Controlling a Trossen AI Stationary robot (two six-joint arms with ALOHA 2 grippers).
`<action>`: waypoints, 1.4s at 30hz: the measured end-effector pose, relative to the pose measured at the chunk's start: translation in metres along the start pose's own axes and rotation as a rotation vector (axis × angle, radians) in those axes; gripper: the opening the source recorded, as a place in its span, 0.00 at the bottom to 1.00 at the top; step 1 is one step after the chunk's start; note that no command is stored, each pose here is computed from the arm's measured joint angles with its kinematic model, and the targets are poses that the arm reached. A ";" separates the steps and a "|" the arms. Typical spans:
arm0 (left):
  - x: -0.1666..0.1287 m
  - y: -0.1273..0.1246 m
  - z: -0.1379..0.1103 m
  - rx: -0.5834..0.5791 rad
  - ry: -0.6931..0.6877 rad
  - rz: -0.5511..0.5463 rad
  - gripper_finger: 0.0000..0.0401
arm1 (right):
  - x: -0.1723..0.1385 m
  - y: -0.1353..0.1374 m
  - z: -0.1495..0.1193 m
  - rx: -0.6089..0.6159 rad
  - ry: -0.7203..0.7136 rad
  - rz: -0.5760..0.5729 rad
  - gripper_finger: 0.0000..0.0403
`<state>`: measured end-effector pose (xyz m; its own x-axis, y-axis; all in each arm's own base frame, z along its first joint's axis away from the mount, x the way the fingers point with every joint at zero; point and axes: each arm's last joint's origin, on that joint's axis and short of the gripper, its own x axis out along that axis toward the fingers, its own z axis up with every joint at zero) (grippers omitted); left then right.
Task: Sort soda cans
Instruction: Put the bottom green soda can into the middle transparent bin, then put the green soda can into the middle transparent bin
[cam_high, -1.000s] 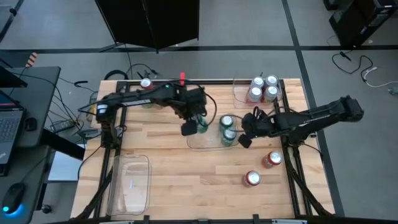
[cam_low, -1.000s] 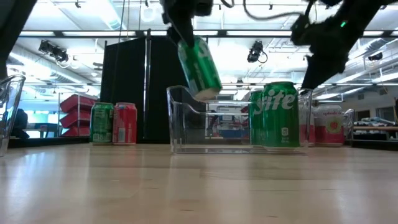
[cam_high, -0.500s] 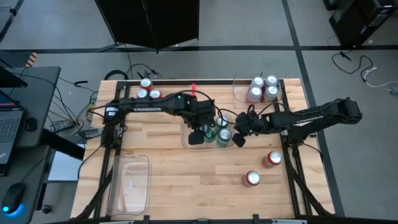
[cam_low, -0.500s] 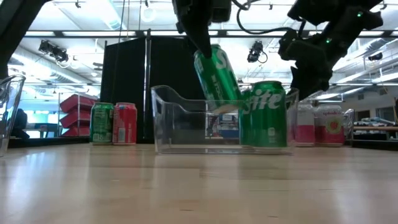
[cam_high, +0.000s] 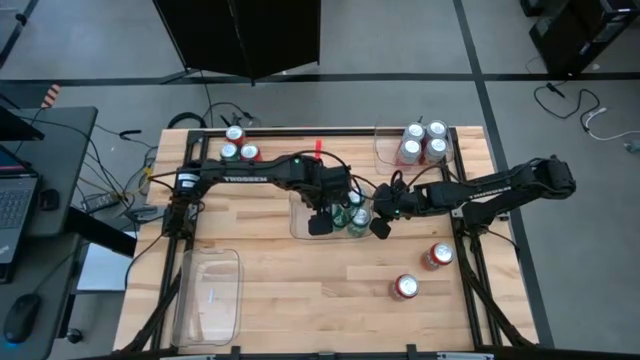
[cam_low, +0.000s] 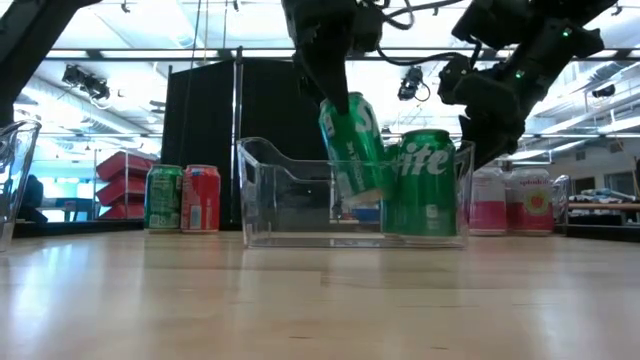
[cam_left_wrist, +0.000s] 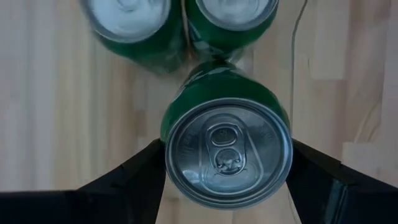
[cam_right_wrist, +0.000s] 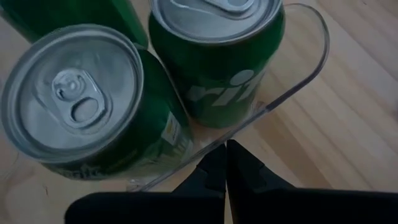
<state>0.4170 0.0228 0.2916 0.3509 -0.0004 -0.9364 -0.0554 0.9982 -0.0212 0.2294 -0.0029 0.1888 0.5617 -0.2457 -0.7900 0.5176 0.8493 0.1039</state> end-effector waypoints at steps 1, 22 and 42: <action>0.004 0.000 0.000 -0.002 0.012 -0.010 0.68 | 0.000 0.000 0.000 0.000 0.000 0.000 0.00; 0.042 -0.006 0.006 -0.021 0.045 -0.064 0.82 | 0.000 0.002 0.001 -0.024 -0.010 0.016 0.00; -0.001 -0.021 0.015 0.023 0.044 -0.081 0.94 | -0.001 0.002 0.001 -0.034 -0.004 0.027 0.00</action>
<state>0.4319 0.0031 0.2981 0.3123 -0.0830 -0.9463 -0.0065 0.9960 -0.0895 0.2305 -0.0014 0.1899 0.5776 -0.2245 -0.7848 0.4804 0.8708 0.1044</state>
